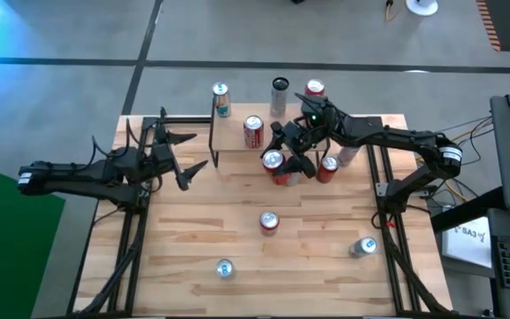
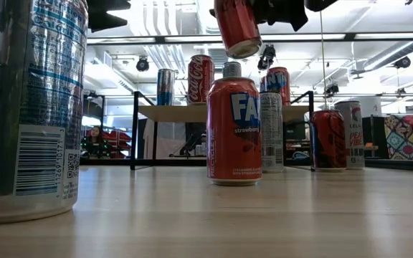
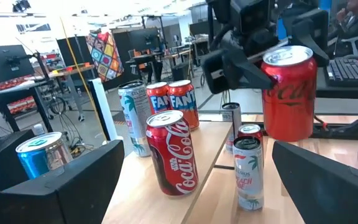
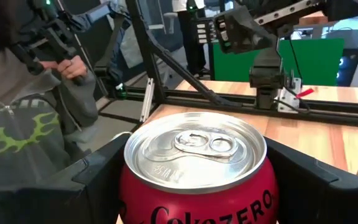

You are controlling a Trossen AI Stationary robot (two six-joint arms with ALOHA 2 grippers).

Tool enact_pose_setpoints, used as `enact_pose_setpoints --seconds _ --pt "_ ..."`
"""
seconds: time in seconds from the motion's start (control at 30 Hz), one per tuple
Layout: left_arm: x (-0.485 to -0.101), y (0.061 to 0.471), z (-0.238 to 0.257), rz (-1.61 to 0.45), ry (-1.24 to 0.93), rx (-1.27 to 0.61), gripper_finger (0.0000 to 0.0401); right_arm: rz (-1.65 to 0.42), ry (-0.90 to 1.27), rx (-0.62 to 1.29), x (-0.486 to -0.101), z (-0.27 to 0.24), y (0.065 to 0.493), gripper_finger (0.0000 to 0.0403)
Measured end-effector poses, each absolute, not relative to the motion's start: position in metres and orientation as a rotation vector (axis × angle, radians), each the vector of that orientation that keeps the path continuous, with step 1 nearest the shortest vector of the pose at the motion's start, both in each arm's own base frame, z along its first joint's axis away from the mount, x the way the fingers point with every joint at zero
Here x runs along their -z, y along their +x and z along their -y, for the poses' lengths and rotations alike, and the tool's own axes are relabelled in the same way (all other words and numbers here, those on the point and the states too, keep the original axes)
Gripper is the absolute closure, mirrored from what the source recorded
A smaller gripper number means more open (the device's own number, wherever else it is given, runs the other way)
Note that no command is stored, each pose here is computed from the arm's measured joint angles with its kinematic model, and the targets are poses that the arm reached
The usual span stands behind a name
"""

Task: Place canned beverage on shelf
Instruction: Put the top red black soda can on the shelf

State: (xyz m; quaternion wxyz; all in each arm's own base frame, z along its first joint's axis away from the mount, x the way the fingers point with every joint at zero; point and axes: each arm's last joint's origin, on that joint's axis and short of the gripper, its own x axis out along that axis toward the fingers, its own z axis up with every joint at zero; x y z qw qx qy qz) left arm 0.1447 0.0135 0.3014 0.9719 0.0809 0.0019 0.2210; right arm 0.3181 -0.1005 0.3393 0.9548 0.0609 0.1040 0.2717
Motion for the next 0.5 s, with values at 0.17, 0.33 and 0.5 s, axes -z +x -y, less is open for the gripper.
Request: enact_pose_setpoints --seconds 0.17,0.33,0.5 --pt "-0.303 0.146 -0.014 0.016 0.157 -0.447 0.0006 -0.226 0.125 -0.539 -0.331 0.095 0.32 0.0109" --pt "-0.303 0.147 -0.014 0.019 0.154 -0.448 0.0006 -0.214 0.112 -0.54 -0.326 0.093 0.321 0.0109" --pt "-0.303 0.147 -0.014 0.018 0.152 -0.447 0.0006 -0.21 0.11 -0.544 -0.319 0.092 0.32 0.0109"
